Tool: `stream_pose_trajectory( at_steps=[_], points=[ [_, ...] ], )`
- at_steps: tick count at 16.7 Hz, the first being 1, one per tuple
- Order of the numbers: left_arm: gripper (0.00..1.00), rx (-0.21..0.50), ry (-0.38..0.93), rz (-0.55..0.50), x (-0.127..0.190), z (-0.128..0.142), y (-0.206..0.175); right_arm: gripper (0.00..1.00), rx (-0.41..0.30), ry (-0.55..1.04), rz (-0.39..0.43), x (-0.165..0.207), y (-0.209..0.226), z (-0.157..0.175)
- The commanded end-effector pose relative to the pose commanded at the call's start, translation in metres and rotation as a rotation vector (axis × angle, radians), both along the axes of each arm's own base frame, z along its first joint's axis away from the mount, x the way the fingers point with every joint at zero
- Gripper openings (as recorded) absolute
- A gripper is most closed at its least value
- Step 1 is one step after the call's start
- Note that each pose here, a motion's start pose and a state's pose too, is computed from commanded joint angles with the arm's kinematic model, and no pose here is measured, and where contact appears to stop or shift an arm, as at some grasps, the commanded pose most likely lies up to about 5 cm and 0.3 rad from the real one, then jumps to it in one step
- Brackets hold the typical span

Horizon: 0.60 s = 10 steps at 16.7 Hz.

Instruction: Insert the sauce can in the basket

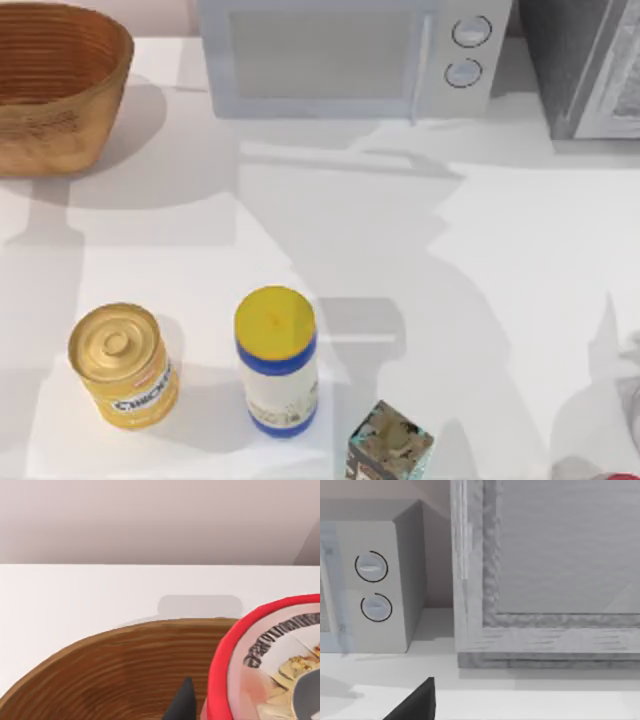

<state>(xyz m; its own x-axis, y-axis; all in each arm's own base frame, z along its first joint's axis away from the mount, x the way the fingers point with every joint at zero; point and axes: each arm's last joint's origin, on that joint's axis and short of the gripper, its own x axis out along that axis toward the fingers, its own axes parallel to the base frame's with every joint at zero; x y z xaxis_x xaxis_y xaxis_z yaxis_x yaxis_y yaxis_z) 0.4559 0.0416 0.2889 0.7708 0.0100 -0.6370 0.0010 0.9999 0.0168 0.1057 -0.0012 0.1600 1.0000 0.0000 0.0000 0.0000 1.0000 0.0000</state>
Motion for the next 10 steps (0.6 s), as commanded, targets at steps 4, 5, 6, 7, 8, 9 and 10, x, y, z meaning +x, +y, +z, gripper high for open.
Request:
stream_pose_trajectory(
  at_steps=[4,5,6,7,8,9,10],
  points=[
    [0.53,0.000,0.000,0.000,0.0000,0.0000,0.0000,1.00,0.000,0.000,0.000,0.0000,0.0000,0.0000],
    [0.60,0.000,0.000,0.000,0.0000,0.0000,0.0000,1.00,0.000,0.000,0.000,0.0000,0.0000,0.0000],
    [0.68,0.000,0.000,0.000,0.0000,0.0000,0.0000,1.00,0.000,0.000,0.000,0.0000,0.0000,0.0000],
    [0.75,0.000,0.000,0.000,0.0000,0.0000,0.0000,1.00,0.000,0.000,0.000,0.0000,0.0000,0.0000],
    [0.83,0.000,0.000,0.000,0.0000,0.0000,0.0000,1.00,0.000,0.000,0.000,0.0000,0.0000,0.0000],
    [0.90,0.000,0.000,0.000,0.0000,0.0000,0.0000,1.00,0.000,0.000,0.000,0.0000,0.0000,0.0000],
    [0.98,0.000,0.000,0.000,0.0000,0.0000,0.0000,1.00,0.000,0.000,0.000,0.0000,0.0000,0.0000]
  ],
)
